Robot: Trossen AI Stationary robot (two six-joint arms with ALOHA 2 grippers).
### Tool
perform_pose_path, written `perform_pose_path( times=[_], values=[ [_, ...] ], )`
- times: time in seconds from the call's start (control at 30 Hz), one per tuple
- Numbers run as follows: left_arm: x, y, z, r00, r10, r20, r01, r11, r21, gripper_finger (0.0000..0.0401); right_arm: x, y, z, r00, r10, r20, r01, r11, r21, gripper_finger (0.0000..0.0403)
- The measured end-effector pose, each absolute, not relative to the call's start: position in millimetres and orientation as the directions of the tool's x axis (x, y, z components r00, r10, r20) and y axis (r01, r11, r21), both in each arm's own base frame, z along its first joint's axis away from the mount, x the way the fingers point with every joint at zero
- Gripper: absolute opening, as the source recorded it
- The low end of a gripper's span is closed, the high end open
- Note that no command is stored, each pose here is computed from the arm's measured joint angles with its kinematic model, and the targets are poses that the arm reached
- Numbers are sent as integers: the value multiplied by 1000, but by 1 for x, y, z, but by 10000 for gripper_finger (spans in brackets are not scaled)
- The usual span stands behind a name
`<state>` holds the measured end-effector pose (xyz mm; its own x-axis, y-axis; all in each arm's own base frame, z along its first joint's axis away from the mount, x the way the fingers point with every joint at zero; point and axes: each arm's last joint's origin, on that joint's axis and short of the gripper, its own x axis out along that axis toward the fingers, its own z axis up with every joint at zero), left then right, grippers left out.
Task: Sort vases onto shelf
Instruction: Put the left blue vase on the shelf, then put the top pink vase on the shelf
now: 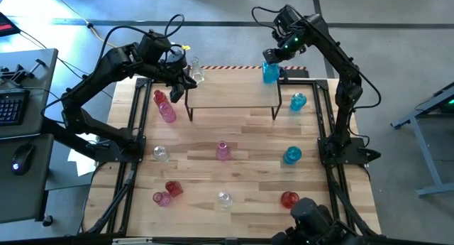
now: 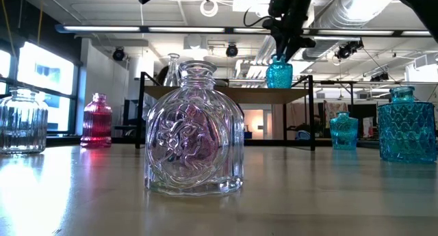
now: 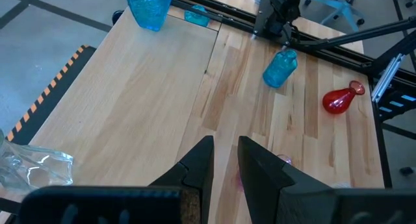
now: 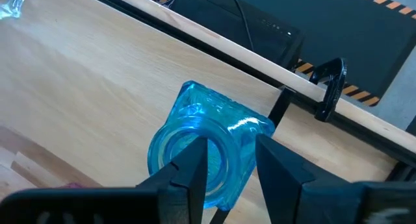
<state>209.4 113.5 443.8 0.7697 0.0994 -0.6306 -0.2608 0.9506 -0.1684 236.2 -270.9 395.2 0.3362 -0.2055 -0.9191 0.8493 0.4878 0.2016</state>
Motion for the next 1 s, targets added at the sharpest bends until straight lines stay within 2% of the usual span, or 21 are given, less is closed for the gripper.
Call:
perform_pose_path(
  times=[0.63,1.0],
  values=[
    [209,113,444,770,100,-631,-261,950,-169,62,226,-259,428,384,-257,-887,839,498,219,108],
    [209,113,444,770,99,-631,-261,951,-169,62,222,-254,431,388,-251,-887,820,533,208,108]
  ],
)
